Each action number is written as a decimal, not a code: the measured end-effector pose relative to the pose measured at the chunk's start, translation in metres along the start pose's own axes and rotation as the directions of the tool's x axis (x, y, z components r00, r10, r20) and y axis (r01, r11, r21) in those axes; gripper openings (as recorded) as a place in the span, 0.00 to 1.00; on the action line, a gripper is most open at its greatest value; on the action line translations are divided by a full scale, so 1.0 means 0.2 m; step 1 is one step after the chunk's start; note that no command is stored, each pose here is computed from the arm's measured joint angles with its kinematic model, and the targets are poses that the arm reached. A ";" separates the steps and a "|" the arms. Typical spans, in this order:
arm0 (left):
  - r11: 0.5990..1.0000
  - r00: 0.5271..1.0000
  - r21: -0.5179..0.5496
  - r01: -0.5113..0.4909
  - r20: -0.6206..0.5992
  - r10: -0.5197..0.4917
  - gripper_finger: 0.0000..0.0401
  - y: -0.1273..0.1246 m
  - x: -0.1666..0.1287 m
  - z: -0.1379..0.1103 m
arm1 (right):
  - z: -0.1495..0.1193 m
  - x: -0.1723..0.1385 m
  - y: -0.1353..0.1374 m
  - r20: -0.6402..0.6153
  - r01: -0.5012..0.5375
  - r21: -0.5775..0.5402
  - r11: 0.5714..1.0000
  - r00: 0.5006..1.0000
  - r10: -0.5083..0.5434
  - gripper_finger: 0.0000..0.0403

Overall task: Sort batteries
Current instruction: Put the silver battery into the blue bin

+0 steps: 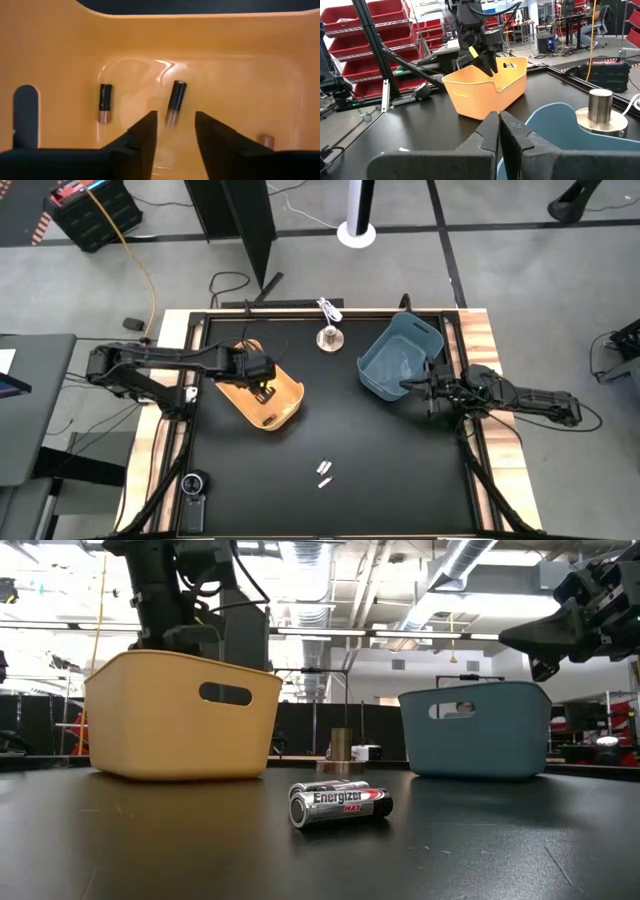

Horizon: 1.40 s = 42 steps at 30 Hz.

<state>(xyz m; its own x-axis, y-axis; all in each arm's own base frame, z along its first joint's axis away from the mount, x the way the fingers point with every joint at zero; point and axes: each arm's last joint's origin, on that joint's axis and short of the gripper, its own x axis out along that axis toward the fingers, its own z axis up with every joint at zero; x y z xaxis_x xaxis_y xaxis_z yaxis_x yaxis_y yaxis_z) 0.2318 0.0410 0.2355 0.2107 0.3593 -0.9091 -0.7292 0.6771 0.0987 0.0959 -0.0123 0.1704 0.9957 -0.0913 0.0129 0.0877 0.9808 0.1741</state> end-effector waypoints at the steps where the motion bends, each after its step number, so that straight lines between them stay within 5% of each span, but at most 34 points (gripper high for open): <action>1: 1.000 1.000 0.005 -0.002 -0.001 0.002 0.35 0.00 0.00 0.00 | 0.00 0.00 0.00 -0.003 0.001 0.000 1.000 1.000 -0.001 0.09; 8: 0.999 0.999 0.040 0.017 0.027 -0.018 0.43 0.01 -0.04 0.01 | 0.00 0.00 0.00 0.002 0.000 0.021 1.000 1.000 0.000 0.09; 12: 0.997 0.985 0.060 0.044 0.163 -0.054 0.42 0.00 -0.18 0.03 | 0.01 0.00 0.00 0.016 -0.004 0.033 0.999 1.000 0.003 0.09; 19: 0.979 0.865 0.128 0.161 0.459 -0.202 0.41 -0.01 -0.44 0.02 | 0.13 -0.02 0.03 0.199 -0.054 0.009 0.998 0.979 0.051 0.19; 26: 0.946 0.776 0.250 0.208 0.547 -0.315 0.41 -0.06 -0.56 -0.03 | 0.29 -0.01 0.11 0.232 -0.166 -0.018 0.986 0.959 0.166 0.43; 32: 0.937 0.742 0.293 0.191 0.582 -0.333 0.41 -0.10 -0.59 -0.06 | 0.39 0.12 0.22 0.086 -0.269 -0.105 0.957 0.957 0.278 0.58; 42: 0.935 0.708 0.318 0.158 0.623 -0.332 0.41 -0.16 -0.65 -0.15 | 0.50 0.54 0.56 -0.210 -0.411 -0.287 0.865 0.908 0.361 0.55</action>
<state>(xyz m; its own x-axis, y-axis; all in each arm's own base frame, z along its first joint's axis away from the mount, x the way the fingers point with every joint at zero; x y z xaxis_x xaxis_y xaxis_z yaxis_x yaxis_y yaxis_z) 0.2085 -0.0472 0.3381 0.7973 0.4297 -0.4239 -0.4409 0.8942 0.0773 0.2097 0.0699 0.2887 0.9422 0.3078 -0.1324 -0.3249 0.9357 -0.1373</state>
